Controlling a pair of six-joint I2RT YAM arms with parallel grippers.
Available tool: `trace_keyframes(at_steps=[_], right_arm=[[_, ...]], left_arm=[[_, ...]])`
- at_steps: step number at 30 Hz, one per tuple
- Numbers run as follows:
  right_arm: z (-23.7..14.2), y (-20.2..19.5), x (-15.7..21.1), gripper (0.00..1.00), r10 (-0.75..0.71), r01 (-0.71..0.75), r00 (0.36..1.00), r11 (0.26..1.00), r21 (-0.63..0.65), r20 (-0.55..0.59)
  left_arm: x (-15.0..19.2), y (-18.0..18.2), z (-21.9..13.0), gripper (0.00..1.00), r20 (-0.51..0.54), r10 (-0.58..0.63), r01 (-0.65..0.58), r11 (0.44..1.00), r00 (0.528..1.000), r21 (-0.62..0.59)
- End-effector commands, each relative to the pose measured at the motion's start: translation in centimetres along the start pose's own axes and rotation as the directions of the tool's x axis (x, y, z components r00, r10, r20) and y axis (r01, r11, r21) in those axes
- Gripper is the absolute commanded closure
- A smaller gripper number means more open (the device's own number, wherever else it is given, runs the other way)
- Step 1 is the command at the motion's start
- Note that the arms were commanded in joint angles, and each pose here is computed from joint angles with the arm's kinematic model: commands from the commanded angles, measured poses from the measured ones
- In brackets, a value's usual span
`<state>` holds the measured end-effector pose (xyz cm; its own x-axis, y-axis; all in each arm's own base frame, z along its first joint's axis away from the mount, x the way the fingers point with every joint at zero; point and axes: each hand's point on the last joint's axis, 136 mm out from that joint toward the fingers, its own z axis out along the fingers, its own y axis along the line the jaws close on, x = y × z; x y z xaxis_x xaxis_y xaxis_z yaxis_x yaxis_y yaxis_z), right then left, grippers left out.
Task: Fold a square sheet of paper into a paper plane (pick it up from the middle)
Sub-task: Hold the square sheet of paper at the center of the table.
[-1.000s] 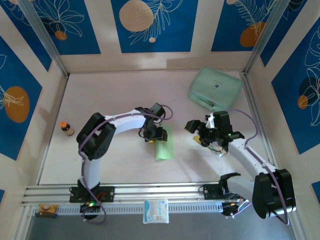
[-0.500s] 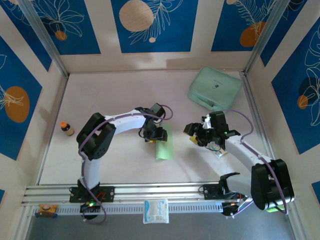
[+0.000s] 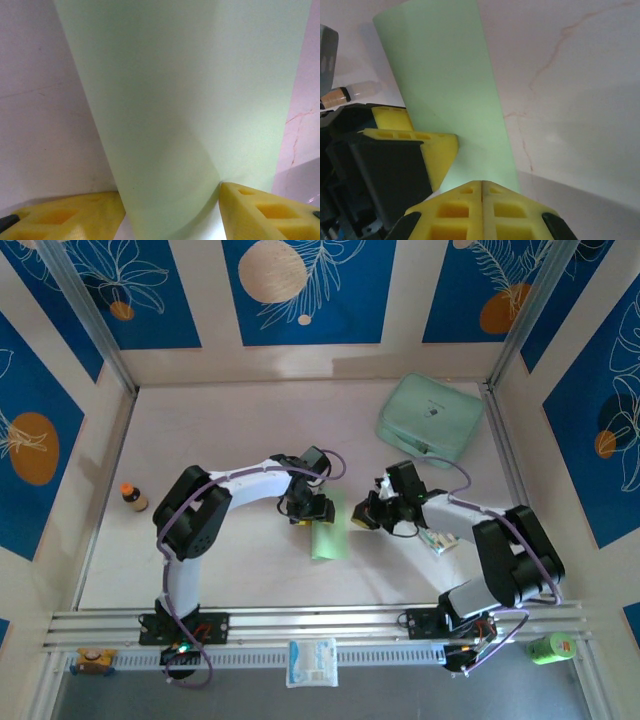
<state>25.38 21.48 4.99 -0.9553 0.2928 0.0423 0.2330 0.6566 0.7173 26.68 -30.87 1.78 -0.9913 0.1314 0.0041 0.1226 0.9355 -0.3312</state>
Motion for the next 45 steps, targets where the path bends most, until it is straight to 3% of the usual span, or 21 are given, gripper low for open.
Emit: trace_keyframes(at_steps=[1, 18, 24, 31, 39, 45], right_arm=[[1.2, 0.9, -0.4, 0.99, -0.018, 0.018, 1.0, 1.0, -0.002, -0.005], [4.7, 0.9, 0.6, 1.0, -0.045, 0.048, 0.995, 0.998, 0.034, -0.092], [5.1, -1.2, 1.2, 1.0, -0.035, 0.047, 0.993, 0.993, 0.104, -0.114], [5.0, -5.1, 1.7, 1.0, -0.033, 0.068, 0.991, 0.959, 0.276, -0.128], [4.9, -5.5, 1.1, 1.0, -0.124, 0.169, 0.98, 0.933, 0.318, -0.157], [5.0, -5.5, 0.3, 1.0, -0.153, 0.208, 0.972, 0.914, 0.349, -0.178]], left_arm=[[1.9, 5.3, 4.1, 0.39, -0.072, -0.023, 0.009, 0.982, 0.997, -0.187], [2.0, 5.3, 4.3, 0.39, -0.072, -0.028, 0.014, 0.982, 0.997, -0.188], [2.1, 5.2, 4.4, 0.39, -0.074, -0.027, 0.012, 0.982, 0.997, -0.187], [1.6, 4.4, 3.9, 0.39, -0.057, -0.028, 0.019, 0.987, 0.998, -0.161], [-0.8, 1.2, -1.7, 0.36, 0.109, -0.025, 0.032, 0.997, 0.994, -0.063], [-2.2, 1.4, -6.9, 0.33, 0.275, -0.061, 0.072, 0.997, 0.959, -0.029]])
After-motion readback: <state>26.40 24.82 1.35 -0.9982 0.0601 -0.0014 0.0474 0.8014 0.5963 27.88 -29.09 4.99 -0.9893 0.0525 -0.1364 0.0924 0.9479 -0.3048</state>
